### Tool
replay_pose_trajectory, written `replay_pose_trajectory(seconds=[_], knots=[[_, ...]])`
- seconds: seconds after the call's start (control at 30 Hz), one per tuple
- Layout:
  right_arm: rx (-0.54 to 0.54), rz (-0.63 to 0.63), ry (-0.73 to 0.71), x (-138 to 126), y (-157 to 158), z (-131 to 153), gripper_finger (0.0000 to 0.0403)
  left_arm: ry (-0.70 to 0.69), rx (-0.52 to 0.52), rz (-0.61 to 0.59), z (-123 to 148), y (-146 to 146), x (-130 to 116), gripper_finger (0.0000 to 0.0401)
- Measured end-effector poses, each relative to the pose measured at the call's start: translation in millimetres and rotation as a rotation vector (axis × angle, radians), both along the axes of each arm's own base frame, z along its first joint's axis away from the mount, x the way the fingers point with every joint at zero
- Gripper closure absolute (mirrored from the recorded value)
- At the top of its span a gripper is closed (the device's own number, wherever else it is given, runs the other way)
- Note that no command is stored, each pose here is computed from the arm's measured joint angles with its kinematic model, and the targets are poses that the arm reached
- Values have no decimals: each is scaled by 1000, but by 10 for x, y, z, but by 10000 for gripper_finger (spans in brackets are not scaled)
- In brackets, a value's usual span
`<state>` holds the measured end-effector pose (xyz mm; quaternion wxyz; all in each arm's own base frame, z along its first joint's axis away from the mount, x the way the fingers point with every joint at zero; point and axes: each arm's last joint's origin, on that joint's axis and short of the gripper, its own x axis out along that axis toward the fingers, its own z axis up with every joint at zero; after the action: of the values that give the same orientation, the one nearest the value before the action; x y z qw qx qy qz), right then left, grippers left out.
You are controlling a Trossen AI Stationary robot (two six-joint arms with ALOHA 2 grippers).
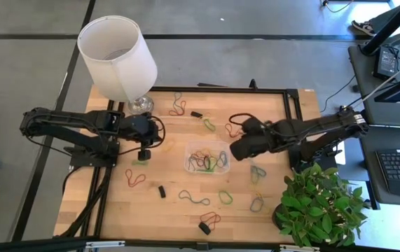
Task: Pick and place rubber bands into bin
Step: Put the red rubber band into the transparent bin
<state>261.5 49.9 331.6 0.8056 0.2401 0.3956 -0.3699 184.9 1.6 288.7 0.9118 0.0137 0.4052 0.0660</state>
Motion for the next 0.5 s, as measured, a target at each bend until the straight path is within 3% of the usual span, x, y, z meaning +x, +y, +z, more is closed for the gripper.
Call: replay_pose_trajectory(seconds=[0.23, 0.5], knots=[[-48, 191, -114, 412, -28, 28, 402, 0, 0, -1, 0, 0, 0, 400], [54, 288, 36, 828, -89, -410, 403, 2, -1, -1, -1, 0, 0, 400]])
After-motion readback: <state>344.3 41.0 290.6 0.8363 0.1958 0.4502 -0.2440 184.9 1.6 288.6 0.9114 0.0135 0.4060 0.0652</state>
